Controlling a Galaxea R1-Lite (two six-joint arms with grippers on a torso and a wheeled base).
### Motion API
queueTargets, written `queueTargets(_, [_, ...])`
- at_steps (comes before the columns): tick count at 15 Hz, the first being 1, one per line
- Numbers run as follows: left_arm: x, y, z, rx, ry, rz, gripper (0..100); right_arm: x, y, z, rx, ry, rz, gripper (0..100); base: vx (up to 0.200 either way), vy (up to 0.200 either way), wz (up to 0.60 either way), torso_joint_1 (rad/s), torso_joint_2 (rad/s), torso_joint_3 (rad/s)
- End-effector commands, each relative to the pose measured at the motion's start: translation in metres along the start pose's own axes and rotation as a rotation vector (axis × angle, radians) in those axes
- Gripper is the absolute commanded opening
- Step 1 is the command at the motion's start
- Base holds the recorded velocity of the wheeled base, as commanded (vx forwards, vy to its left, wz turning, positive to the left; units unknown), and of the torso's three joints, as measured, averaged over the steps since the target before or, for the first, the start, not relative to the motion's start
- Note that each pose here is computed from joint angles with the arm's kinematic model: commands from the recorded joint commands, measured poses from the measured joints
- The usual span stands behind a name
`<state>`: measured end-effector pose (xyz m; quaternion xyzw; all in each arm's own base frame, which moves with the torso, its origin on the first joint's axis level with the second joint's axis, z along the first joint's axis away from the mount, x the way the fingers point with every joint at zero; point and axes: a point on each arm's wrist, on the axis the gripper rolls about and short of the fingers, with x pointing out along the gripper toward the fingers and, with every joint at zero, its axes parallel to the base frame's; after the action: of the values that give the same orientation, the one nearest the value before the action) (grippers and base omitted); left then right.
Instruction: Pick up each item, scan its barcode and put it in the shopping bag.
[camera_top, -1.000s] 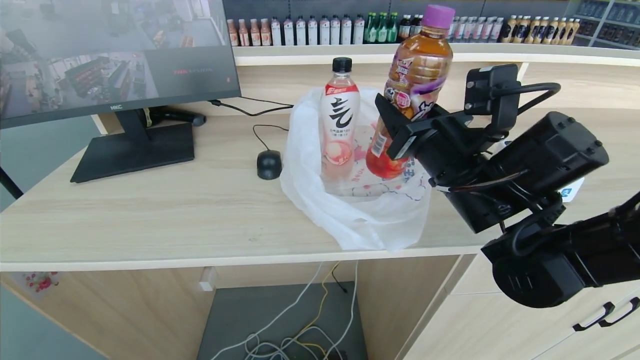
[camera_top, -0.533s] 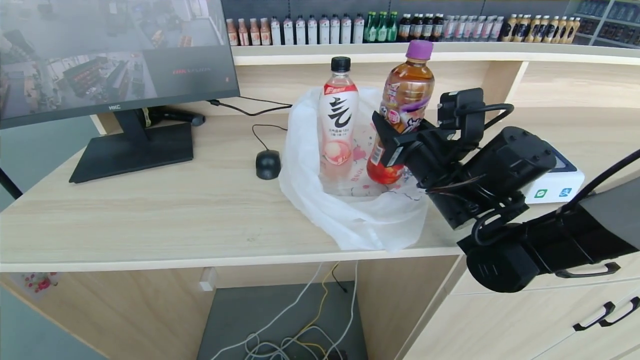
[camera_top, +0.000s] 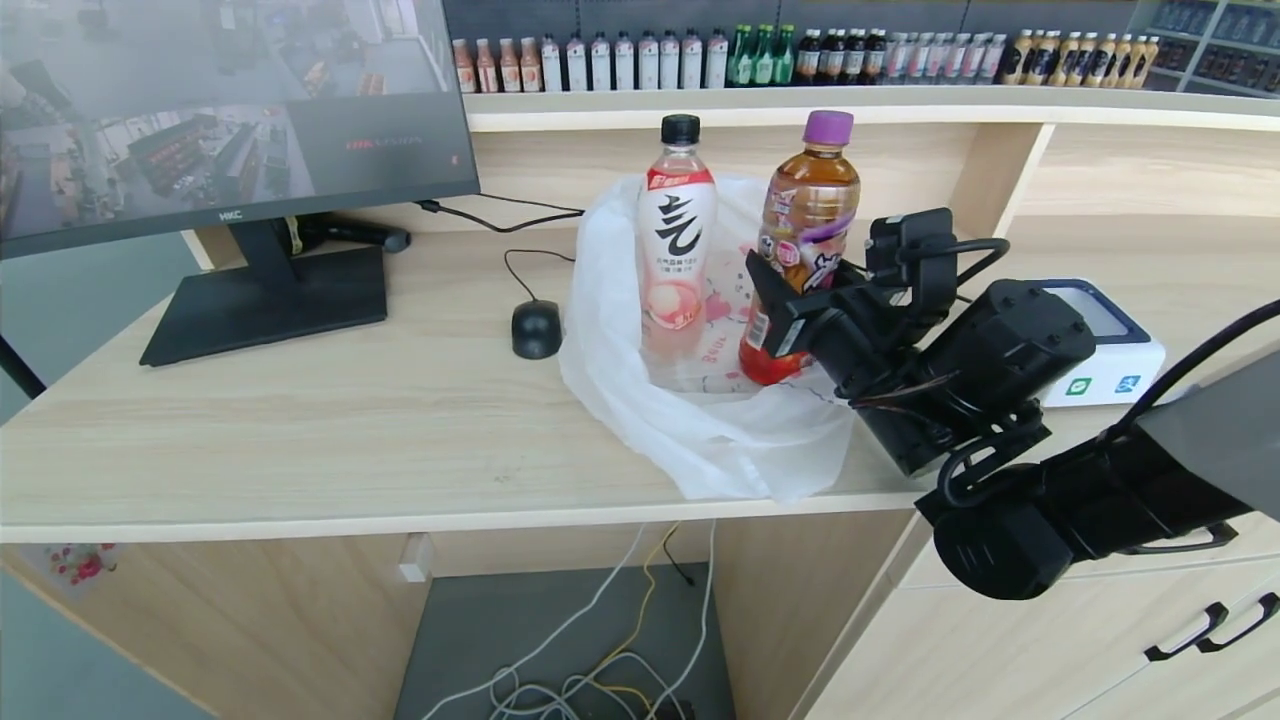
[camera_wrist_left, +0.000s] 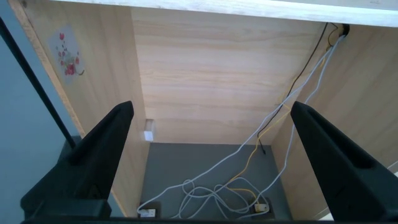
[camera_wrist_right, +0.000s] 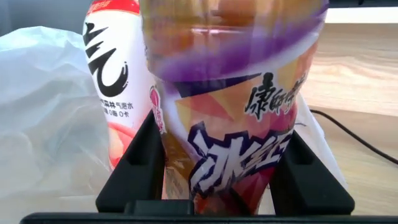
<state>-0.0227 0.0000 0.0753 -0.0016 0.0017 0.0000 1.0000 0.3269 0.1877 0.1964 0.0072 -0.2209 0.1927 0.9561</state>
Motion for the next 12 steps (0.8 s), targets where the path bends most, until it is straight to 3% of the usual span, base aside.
queueTargets(1, [0.0,0.0,0.0,0.0,0.0,0.0,100,-0.002,0.0009,-0.0027,-0.002,0.016,0.004,0,0.0,0.0,0.0,0.0,0.0,0.0])
queueTargets(12, [0.0,0.0,0.0,0.0,0.0,0.0,100,-0.0049,0.0024,-0.0033,-0.002,0.025,0.008,0,0.0,0.0,0.0,0.0,0.0,0.0])
